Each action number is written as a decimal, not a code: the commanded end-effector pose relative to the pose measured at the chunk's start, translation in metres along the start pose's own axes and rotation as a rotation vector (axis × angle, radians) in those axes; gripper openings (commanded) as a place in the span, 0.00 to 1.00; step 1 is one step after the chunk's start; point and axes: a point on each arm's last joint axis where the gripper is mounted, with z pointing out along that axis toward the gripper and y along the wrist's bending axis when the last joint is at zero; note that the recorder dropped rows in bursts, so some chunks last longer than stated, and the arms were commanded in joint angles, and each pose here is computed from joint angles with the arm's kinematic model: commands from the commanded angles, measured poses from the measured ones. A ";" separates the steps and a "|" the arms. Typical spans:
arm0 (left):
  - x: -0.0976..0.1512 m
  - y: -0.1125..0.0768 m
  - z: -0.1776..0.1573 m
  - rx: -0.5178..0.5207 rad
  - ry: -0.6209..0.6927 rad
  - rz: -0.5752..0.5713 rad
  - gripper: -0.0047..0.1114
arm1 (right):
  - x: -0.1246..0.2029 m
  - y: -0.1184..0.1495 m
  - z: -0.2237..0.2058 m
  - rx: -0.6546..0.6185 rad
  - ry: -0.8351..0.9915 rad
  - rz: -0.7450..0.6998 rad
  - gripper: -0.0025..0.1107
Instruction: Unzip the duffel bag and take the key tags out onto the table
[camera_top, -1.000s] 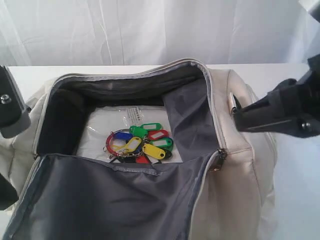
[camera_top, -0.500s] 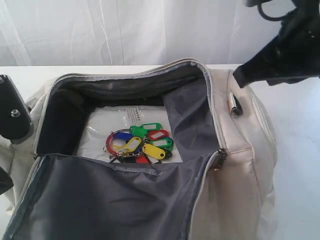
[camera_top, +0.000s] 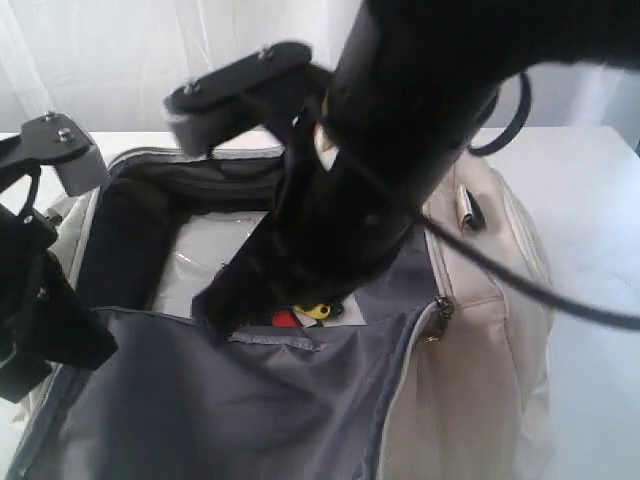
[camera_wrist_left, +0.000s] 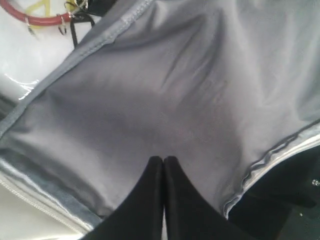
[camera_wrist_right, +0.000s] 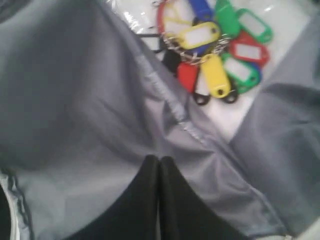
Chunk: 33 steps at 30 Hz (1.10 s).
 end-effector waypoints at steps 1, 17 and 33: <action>0.001 0.001 -0.003 0.016 0.008 0.012 0.04 | 0.010 0.016 0.031 -0.008 0.100 -0.043 0.02; 0.008 0.007 0.016 -0.018 -0.037 -0.028 0.04 | 0.097 -0.033 0.106 0.307 0.399 0.014 0.02; 0.006 0.011 0.021 -0.034 -0.068 -0.033 0.04 | 0.107 -0.061 0.149 0.283 0.311 0.154 0.02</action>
